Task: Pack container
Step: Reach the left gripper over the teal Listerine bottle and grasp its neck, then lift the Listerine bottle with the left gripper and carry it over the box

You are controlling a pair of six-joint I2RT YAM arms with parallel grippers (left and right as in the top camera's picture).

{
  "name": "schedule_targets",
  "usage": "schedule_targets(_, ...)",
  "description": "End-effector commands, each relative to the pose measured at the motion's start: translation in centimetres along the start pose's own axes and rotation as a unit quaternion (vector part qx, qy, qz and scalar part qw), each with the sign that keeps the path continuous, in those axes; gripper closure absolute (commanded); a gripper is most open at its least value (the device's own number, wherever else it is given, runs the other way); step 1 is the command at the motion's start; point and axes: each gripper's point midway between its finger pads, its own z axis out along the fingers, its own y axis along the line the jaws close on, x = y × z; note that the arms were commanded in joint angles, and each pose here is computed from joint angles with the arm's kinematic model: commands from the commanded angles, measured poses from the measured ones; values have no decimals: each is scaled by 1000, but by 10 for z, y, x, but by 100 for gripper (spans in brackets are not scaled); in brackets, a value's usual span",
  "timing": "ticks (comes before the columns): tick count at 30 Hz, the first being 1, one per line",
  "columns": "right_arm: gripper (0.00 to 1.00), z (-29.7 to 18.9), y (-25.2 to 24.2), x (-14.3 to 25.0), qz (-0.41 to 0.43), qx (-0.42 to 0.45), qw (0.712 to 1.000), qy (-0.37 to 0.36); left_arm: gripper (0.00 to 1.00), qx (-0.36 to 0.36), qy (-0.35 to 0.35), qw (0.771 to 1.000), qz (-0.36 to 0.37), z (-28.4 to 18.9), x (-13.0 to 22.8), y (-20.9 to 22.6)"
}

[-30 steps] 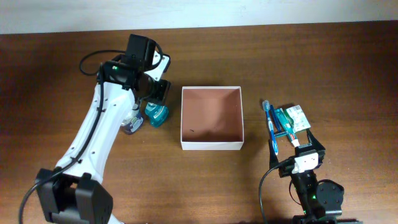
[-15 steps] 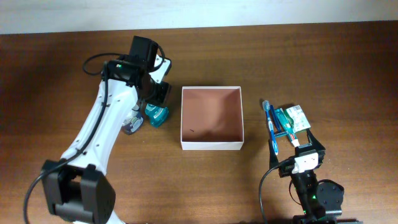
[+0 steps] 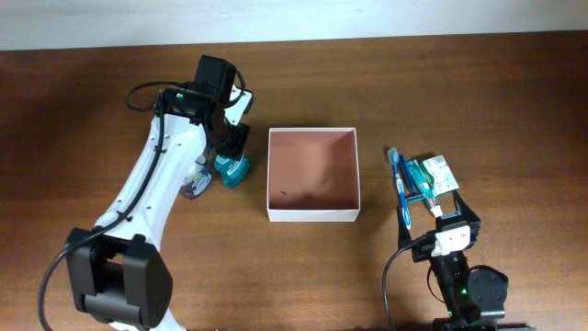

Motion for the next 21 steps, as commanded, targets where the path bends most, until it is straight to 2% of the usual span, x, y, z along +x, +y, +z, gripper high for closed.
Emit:
schedule_targets(1, 2, 0, -3, 2, 2, 7, 1000, 2, 58, -11, 2, 1000, -2, -1, 1, 5)
schedule_targets(14, 2, 0, -3, 2, 2, 7, 1000, 2, 60, -35, 12, 999, -2, -1, 5, 13)
schedule_targets(21, 2, 0, -3, 2, 2, 7, 1000, 2, 71, -35, 7, 999, -2, -3, 2, 13)
